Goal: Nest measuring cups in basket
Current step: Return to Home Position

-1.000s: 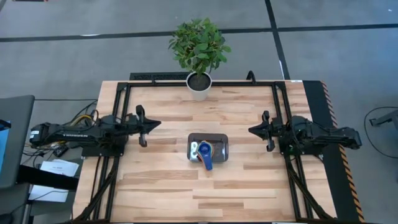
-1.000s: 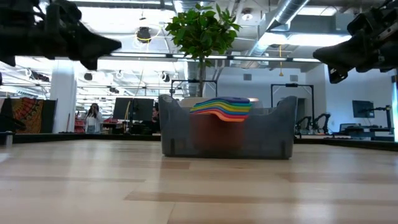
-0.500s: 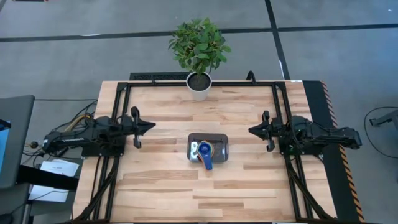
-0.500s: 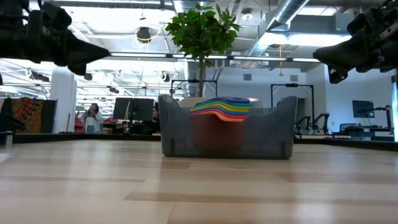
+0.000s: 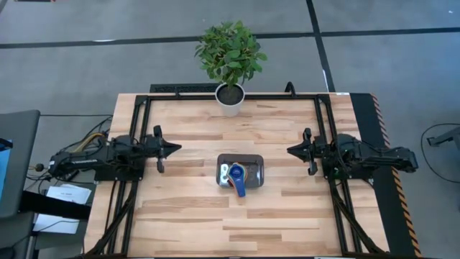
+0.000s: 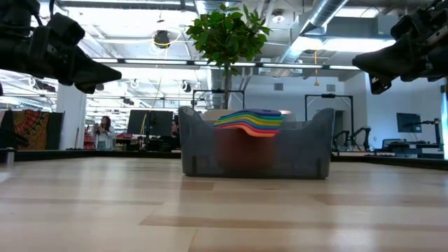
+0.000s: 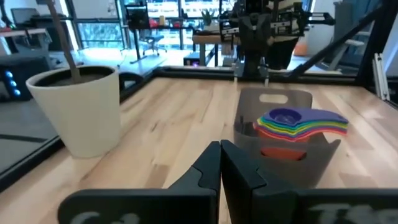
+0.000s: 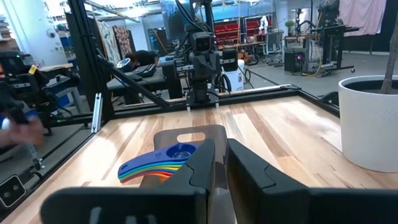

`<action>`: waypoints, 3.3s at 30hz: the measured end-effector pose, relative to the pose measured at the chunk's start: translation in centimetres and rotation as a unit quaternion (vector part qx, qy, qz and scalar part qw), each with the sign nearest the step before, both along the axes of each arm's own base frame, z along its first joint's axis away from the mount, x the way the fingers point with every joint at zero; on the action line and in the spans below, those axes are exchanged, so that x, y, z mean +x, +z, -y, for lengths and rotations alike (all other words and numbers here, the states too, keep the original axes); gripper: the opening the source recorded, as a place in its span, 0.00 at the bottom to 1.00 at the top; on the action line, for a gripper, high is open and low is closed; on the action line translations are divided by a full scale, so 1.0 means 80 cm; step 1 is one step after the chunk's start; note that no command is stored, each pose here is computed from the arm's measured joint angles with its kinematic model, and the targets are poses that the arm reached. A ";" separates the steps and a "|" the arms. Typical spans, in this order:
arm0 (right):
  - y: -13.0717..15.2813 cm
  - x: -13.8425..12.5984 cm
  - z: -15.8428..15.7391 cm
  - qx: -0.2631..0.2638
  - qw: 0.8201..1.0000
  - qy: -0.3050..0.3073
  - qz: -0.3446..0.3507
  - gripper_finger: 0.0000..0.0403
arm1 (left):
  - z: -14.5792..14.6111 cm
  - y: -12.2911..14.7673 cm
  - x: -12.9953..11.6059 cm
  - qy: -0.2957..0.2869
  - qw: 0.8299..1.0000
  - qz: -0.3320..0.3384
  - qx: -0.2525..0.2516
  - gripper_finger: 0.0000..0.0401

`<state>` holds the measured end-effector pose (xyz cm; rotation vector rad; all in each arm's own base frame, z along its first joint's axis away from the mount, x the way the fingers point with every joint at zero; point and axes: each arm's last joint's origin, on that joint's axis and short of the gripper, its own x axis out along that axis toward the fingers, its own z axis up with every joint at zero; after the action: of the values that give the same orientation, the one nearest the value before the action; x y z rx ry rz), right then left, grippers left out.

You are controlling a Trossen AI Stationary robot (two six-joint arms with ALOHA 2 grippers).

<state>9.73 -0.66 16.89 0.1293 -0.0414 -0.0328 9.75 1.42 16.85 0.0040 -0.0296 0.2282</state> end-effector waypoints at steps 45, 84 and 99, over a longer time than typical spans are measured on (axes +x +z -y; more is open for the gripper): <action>0.000 0.000 0.000 0.000 1.000 -0.001 -0.001 0.16 | 0.000 0.000 0.000 0.001 1.000 -0.003 0.013 0.00; 0.000 0.000 0.000 0.000 1.000 -0.001 -0.001 0.16 | 0.000 0.000 0.000 0.001 1.000 -0.003 0.013 0.00; -0.001 0.000 0.000 0.000 1.000 -0.001 -0.001 0.16 | 0.000 0.000 0.000 0.001 1.000 -0.003 0.013 0.00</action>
<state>9.74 -0.66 16.85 0.1297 -0.0397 -0.0340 9.77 1.43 16.84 0.0298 -0.0263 0.2301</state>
